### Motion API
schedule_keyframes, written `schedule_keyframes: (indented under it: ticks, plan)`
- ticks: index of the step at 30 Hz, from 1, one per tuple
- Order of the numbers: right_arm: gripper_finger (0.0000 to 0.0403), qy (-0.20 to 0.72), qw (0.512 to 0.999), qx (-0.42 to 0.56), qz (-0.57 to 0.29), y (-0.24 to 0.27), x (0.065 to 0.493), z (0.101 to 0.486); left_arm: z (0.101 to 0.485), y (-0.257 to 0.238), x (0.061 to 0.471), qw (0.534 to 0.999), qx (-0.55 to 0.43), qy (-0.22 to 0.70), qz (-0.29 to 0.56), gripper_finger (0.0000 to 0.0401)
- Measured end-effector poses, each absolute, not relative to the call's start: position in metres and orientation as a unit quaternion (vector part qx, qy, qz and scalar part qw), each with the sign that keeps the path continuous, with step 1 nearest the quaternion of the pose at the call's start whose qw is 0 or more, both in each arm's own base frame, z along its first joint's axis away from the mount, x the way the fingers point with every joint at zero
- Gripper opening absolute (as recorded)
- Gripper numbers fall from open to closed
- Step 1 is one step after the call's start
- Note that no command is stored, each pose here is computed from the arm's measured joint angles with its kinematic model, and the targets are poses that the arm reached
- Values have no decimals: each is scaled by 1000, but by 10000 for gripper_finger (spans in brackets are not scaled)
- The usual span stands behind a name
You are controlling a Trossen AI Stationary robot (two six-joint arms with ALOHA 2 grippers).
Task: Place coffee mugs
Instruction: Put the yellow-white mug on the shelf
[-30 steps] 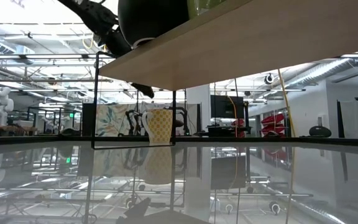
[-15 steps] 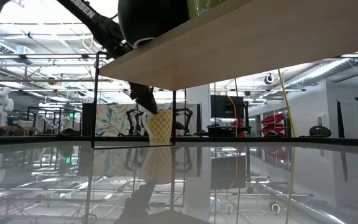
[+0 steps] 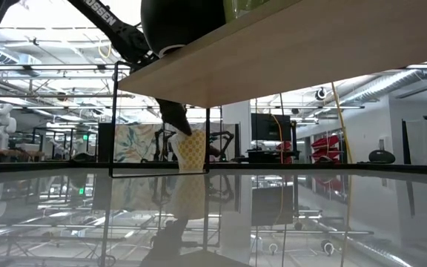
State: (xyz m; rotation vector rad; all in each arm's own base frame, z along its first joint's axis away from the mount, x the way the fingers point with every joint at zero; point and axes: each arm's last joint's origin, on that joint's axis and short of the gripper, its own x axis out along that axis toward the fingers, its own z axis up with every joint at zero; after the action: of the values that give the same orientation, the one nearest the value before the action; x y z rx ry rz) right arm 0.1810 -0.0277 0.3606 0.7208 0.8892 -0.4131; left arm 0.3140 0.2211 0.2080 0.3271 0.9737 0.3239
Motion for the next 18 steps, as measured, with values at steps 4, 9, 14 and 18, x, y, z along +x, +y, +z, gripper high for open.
schedule_keyframes:
  ticks: [4, 9, 14, 18]
  plan:
    - [0, 407, 826, 339, -191, -28, 183, 362, 202, 221, 314, 855, 154, 473, 145, 136]
    - [0, 384, 833, 350, -188, -29, 187, 365, 203, 220, 317, 853, 187, 469, 129, 133]
    - [0, 363, 844, 351, -177, -27, 191, 368, 194, 220, 318, 855, 176, 477, 101, 86]
    - [0, 362, 849, 350, -160, -23, 192, 369, 190, 216, 317, 850, 168, 492, 89, 39]
